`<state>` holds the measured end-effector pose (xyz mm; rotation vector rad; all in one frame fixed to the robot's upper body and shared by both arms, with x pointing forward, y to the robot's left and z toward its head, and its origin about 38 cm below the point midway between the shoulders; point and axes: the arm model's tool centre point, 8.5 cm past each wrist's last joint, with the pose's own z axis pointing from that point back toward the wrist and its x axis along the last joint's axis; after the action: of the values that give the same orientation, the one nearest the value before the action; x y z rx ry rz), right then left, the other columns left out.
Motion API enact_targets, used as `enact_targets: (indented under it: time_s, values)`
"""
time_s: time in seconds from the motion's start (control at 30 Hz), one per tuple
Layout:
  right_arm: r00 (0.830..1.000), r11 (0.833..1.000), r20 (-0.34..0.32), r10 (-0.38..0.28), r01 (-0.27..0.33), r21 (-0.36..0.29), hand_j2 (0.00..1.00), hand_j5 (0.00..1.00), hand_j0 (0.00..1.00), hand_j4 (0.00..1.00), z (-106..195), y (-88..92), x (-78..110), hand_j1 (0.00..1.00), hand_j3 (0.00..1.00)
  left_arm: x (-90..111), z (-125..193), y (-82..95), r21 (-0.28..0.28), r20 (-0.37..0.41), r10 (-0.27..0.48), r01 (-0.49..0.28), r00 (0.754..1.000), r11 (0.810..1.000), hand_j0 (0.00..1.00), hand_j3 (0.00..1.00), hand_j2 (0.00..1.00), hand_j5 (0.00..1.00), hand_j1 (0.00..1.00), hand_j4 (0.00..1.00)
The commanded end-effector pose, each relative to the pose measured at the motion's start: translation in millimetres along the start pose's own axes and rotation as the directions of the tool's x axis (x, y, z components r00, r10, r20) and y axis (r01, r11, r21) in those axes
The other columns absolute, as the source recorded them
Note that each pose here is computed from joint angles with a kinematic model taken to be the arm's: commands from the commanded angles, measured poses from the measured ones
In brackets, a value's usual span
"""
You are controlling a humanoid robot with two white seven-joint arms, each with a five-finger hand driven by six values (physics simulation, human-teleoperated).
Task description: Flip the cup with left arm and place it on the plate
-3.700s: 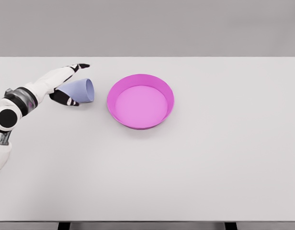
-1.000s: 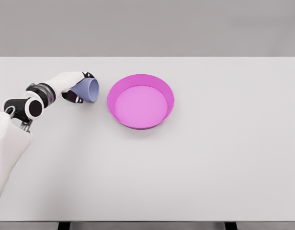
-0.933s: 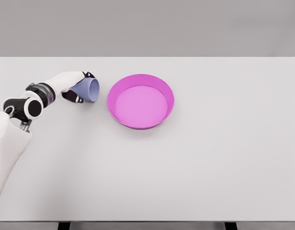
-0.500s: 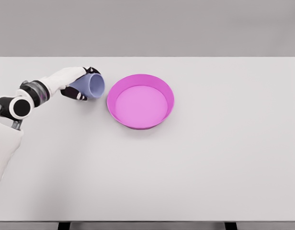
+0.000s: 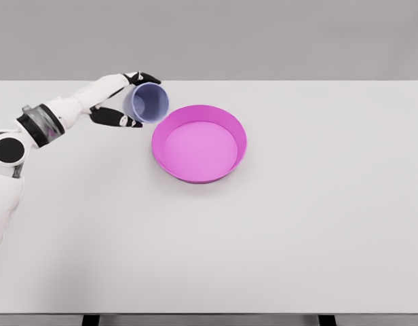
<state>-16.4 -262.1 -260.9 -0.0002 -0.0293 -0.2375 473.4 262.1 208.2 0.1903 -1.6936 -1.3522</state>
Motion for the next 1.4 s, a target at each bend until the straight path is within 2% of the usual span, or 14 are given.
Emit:
enact_targets:
  time_s: [0.0, 0.07, 0.1, 0.2, 0.33, 0.4, 0.57, 0.8, 0.83, 0.93, 0.97, 1.37]
  values:
    - [1.0, 1.0, 0.0, 0.0, 0.0, 0.0, 1.0, 1.0, 1.0, 1.0, 0.0, 0.0, -0.1, 1.0, 1.0, 6.5, -7.0, -9.6, -0.021, 0.039, 0.02, -0.019, 0.999, 1.0, 0.77, 0.77, 0.77, 0.77, 0.77, 0.77]
    - [1.0, 1.0, 0.0, 0.0, 0.0, 0.0, 1.0, 1.0, 1.0, 1.0, 0.0, 0.0, -0.1, 1.0, 1.0, 8.2, -16.9, -26.3, -0.049, 0.074, 0.098, -0.094, 0.992, 0.994, 0.77, 0.77, 0.77, 0.77, 0.77, 0.77]
    - [1.0, 1.0, 0.0, 0.0, 0.0, 0.0, 1.0, 1.0, 1.0, 1.0, 0.0, 0.0, -0.1, 1.0, 1.0, 12.5, -19.5, -29.3, -0.057, 0.109, 0.097, -0.091, 0.989, 0.994, 0.77, 0.77, 0.77, 0.77, 0.77, 0.77]
    - [1.0, 1.0, 0.0, 0.0, 0.0, 0.0, 1.0, 1.0, 1.0, 1.0, 0.0, 0.0, -0.1, 1.0, 1.0, 15.7, -35.0, -44.1, -0.091, 0.139, 0.159, -0.147, 0.978, 0.985, 0.77, 0.77, 0.77, 0.77, 0.77, 0.77]
    - [1.0, 1.0, 0.0, 0.0, 0.0, 0.0, 1.0, 1.0, 1.0, 1.0, 0.0, 0.0, -0.1, 1.0, 1.0, 25.8, -45.5, -49.9, -0.109, 0.168, 0.174, -0.157, 0.97, 0.982, 0.77, 0.77, 0.77, 0.77, 0.77, 0.77]
    - [1.0, 1.0, 0.0, 0.0, 0.0, 0.0, 1.0, 1.0, 1.0, 1.0, 0.0, 0.0, -0.1, 1.0, 1.0, 24.8, -51.1, -62.8, -0.137, 0.16, 0.19, -0.169, 0.969, 0.976, 0.77, 0.77, 0.77, 0.77, 0.77, 0.77]
    - [1.0, 1.0, 0.0, 0.0, 0.0, 0.0, 1.0, 1.0, 1.0, 1.0, 0.0, 0.0, -0.1, 1.0, 1.0, 23.7, -51.3, -63.6, -0.139, 0.153, 0.182, -0.162, 0.971, 0.977, 0.74, 0.74, 0.74, 0.74, 0.74, 0.74]
    - [1.0, 1.0, 0.0, 0.0, 0.0, 0.0, 1.0, 1.0, 1.0, 1.0, 0.0, 0.0, -0.1, 1.0, 1.0, 25.2, -54.5, -67.4, -0.15, 0.143, 0.156, -0.135, 0.977, 0.979, 0.74, 0.74, 0.74, 0.74, 0.74, 0.74]
    - [1.0, 1.0, 0.0, 0.0, 0.0, 0.0, 1.0, 1.0, 1.0, 1.0, 0.0, 0.0, -0.1, 1.0, 1.0, 25.2, -54.5, -67.4, -0.15, 0.143, 0.156, -0.135, 0.977, 0.979, 0.75, 0.75, 0.75, 0.75, 0.75, 0.75]
    - [1.0, 1.0, 0.0, 0.0, 0.0, 0.0, 1.0, 1.0, 1.0, 1.0, 0.0, 0.0, -0.1, 1.0, 1.0, 25.0, -54.2, -67.4, -0.149, 0.141, 0.159, -0.138, 0.977, 0.979, 0.98, 0.98, 0.98, 0.98, 0.98, 0.98]
    - [1.0, 1.0, 0.0, 0.0, 0.0, 0.0, 1.0, 1.0, 1.0, 1.0, 0.0, 0.0, -0.1, 1.0, 1.0, 24.7, -54.2, -67.5, -0.149, 0.138, 0.161, -0.14, 0.977, 0.979, 1.0, 1.0, 1.0, 1.0, 1.0, 1.0]
    - [1.0, 1.0, 0.001, 0.0, 0.0, 0.0, 1.0, 1.0, 1.0, 1.0, 0.0, 0.0, 0.1, 1.0, 1.0, 21.8, -50.3, -66.2, -0.149, 0.134, 0.157, -0.136, 0.978, 0.979, 1.0, 1.0, 1.0, 1.0, 1.0, 1.0]
